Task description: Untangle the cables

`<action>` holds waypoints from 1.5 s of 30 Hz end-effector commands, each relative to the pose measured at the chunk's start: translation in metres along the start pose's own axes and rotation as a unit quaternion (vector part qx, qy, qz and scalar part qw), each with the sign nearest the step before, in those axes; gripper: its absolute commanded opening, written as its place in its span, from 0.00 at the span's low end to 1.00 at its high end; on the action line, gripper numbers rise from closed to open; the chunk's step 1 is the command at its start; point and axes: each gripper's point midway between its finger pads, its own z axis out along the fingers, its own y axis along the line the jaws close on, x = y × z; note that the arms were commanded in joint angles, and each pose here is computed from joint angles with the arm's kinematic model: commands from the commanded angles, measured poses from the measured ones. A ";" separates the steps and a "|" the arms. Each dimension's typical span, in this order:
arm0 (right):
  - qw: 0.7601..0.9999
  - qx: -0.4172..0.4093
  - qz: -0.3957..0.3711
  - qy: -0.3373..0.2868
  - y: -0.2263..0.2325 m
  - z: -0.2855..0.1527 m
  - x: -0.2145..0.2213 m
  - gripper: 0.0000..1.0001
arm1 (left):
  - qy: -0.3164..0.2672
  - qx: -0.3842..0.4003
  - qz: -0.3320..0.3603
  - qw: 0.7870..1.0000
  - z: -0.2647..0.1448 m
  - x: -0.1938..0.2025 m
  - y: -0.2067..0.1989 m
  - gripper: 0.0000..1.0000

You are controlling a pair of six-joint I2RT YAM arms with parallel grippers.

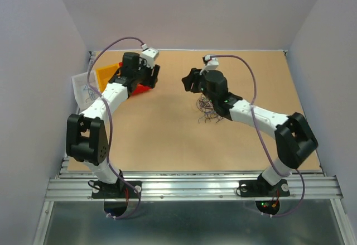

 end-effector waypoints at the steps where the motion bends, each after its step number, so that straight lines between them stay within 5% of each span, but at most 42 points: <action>1: 0.986 0.155 -0.045 0.037 -0.067 -0.059 0.015 0.57 | -0.095 0.061 0.059 0.992 -0.019 -0.053 -0.086 0.73; 2: 0.980 0.191 -0.039 0.036 -0.085 -0.075 0.024 0.59 | -0.103 0.073 0.062 0.990 -0.020 -0.058 -0.101 0.86; 5: 0.980 0.199 -0.012 -0.007 -0.087 -0.109 -0.001 0.59 | -0.099 0.142 0.067 0.983 -0.010 -0.061 -0.162 0.99; 14: 0.965 0.255 0.023 -0.063 -0.113 -0.165 -0.014 0.57 | -0.023 0.164 0.037 0.985 0.062 -0.028 -0.191 0.99; 20: 0.957 0.282 0.020 -0.069 -0.123 -0.175 -0.013 0.57 | 0.011 0.173 0.035 0.984 0.080 0.003 -0.195 0.83; 32: 0.951 0.304 0.011 -0.063 -0.132 -0.176 -0.007 0.57 | 0.074 0.226 0.052 0.970 0.107 0.044 -0.212 0.67; 35: 0.948 0.312 0.006 -0.056 -0.134 -0.174 -0.005 0.57 | 0.074 0.233 0.058 0.968 0.106 0.044 -0.215 0.53; 38: 0.950 0.307 0.007 -0.053 -0.132 -0.171 -0.005 0.54 | 0.068 0.226 0.067 0.970 0.103 0.040 -0.211 0.21; 39: 0.951 0.303 0.008 -0.051 -0.131 -0.170 -0.003 0.52 | 0.067 0.214 0.070 0.972 0.103 0.041 -0.207 0.00; 45: 0.971 0.237 -0.023 0.001 -0.111 -0.156 0.013 0.50 | 0.000 0.158 0.092 0.983 0.075 0.010 -0.189 0.00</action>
